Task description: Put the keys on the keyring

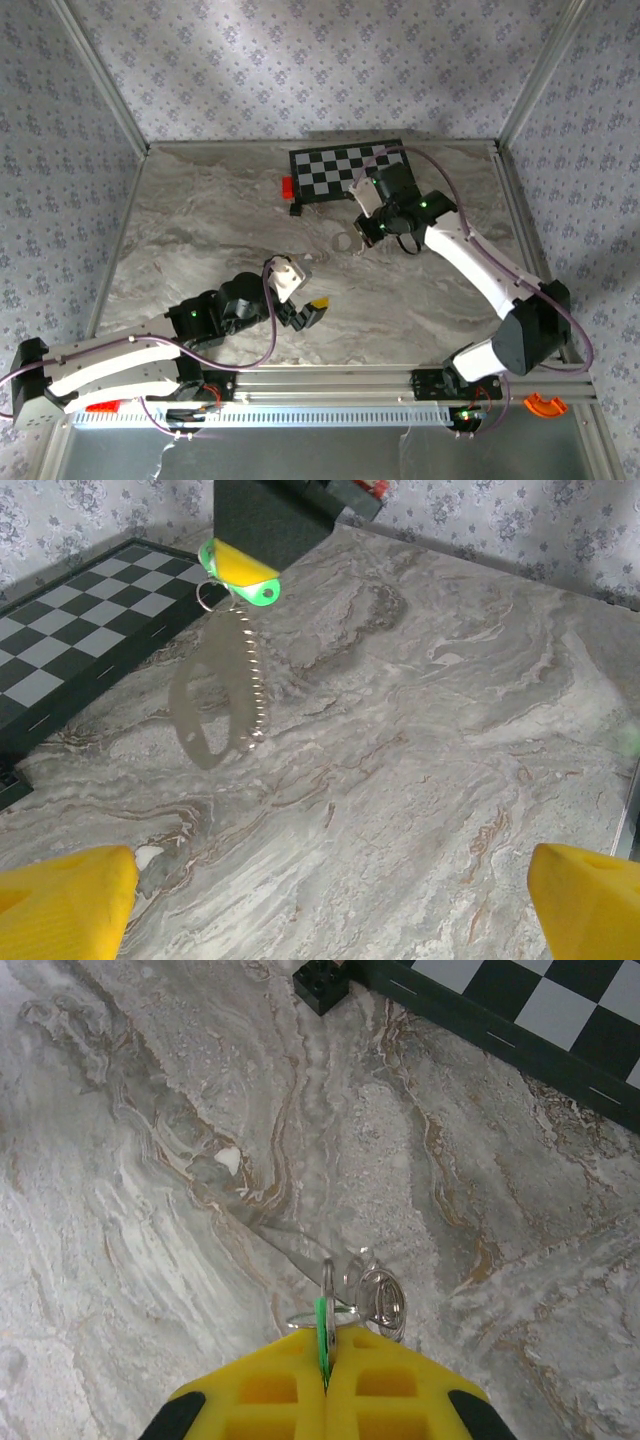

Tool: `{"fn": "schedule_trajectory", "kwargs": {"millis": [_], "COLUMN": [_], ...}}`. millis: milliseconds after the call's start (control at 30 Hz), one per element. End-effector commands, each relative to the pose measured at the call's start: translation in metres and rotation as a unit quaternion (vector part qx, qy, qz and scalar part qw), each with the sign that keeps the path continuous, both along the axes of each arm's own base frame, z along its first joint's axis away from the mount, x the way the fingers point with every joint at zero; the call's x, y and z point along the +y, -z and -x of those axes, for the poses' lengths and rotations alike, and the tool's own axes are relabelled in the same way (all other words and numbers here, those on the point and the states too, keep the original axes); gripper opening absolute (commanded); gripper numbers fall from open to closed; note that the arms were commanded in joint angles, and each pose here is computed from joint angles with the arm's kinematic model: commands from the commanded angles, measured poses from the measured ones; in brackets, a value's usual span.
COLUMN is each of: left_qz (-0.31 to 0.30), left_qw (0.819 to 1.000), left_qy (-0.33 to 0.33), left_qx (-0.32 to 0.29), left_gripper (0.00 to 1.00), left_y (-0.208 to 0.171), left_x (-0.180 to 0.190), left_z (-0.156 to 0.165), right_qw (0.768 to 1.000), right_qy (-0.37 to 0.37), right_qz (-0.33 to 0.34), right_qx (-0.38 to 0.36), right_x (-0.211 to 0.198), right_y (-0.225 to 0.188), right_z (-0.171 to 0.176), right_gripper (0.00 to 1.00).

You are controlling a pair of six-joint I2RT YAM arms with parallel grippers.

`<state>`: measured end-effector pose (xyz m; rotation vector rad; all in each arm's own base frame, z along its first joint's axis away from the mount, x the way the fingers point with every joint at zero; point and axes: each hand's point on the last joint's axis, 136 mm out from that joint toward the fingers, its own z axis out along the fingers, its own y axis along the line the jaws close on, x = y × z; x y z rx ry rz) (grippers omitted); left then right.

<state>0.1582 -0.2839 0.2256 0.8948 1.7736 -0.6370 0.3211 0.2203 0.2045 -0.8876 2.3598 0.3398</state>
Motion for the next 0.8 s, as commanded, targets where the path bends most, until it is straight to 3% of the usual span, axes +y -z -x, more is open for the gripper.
{"fn": "schedule_trajectory", "kwargs": {"millis": [0,267,767], "left_qz": [0.019,0.024,0.021], "left_qw": [1.0,1.0,1.0], "left_qy": [-0.015,-0.012,-0.014], "left_qx": [-0.003,-0.005,-0.007], "left_gripper": [0.99,0.99,0.99], "left_y": [-0.008,-0.008,-0.004], "left_x": [0.004,0.005,0.003], "left_z": [-0.004,-0.003,-0.008], "right_qw": [0.999,0.999,0.997], "right_qy": [0.008,0.004,0.02], "right_qz": [-0.039,-0.046,-0.068], "right_qx": [-0.019,-0.008,0.042], "right_x": [0.012,0.016,0.002], "right_y": [-0.017,0.002,0.041], "right_z": [-0.02,-0.028,0.017], "right_gripper": [0.0,0.0,0.0]}}
